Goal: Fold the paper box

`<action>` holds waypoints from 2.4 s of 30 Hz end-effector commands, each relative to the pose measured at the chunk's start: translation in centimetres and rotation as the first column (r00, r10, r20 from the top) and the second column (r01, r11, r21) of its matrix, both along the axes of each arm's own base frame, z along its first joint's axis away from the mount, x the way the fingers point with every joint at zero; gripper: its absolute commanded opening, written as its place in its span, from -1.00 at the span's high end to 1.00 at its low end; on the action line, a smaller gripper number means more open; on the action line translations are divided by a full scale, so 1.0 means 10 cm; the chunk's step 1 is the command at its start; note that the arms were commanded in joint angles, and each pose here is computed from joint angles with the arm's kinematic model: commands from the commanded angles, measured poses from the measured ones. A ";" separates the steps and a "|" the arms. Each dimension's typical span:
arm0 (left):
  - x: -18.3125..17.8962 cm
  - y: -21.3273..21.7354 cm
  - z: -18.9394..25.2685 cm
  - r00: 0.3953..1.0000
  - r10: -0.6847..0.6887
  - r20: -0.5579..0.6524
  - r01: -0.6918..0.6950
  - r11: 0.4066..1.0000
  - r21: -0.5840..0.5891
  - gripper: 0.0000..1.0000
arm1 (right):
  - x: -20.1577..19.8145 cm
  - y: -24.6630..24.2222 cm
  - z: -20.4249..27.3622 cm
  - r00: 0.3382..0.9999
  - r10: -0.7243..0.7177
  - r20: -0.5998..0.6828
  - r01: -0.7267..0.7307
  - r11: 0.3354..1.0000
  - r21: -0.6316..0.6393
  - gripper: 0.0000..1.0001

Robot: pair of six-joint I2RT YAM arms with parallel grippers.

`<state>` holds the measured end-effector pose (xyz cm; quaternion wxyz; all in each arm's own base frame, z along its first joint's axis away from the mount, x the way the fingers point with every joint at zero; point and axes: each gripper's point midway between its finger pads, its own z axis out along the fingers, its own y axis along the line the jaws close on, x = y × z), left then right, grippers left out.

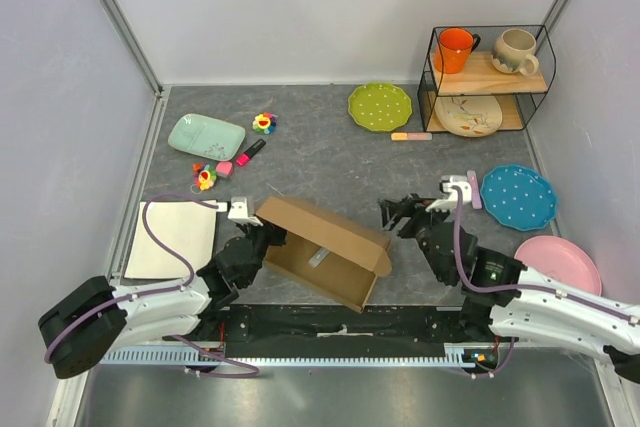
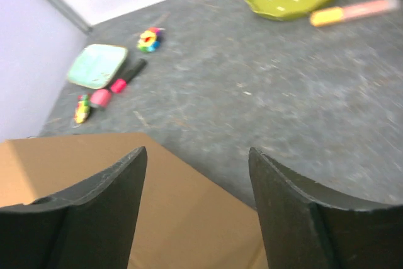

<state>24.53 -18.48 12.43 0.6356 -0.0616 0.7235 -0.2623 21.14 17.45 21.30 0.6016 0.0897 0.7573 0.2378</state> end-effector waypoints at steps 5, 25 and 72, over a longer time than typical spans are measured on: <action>-0.22 0.19 -0.65 0.984 0.006 -0.180 0.014 0.994 0.108 0.56 | -0.02 1.04 0.40 0.925 0.377 0.057 -0.368 0.922 -0.122 -0.73; -0.48 0.49 -0.60 0.846 0.203 -0.494 -0.082 0.963 0.255 0.52 | -0.22 1.12 -0.54 0.855 0.506 -0.117 -0.517 0.808 -0.284 -0.96; 0.02 -0.27 -0.63 0.754 -0.203 -0.625 0.277 0.961 0.023 -0.14 | -0.64 0.29 -0.95 0.856 0.197 -0.478 -0.210 0.977 0.027 -0.96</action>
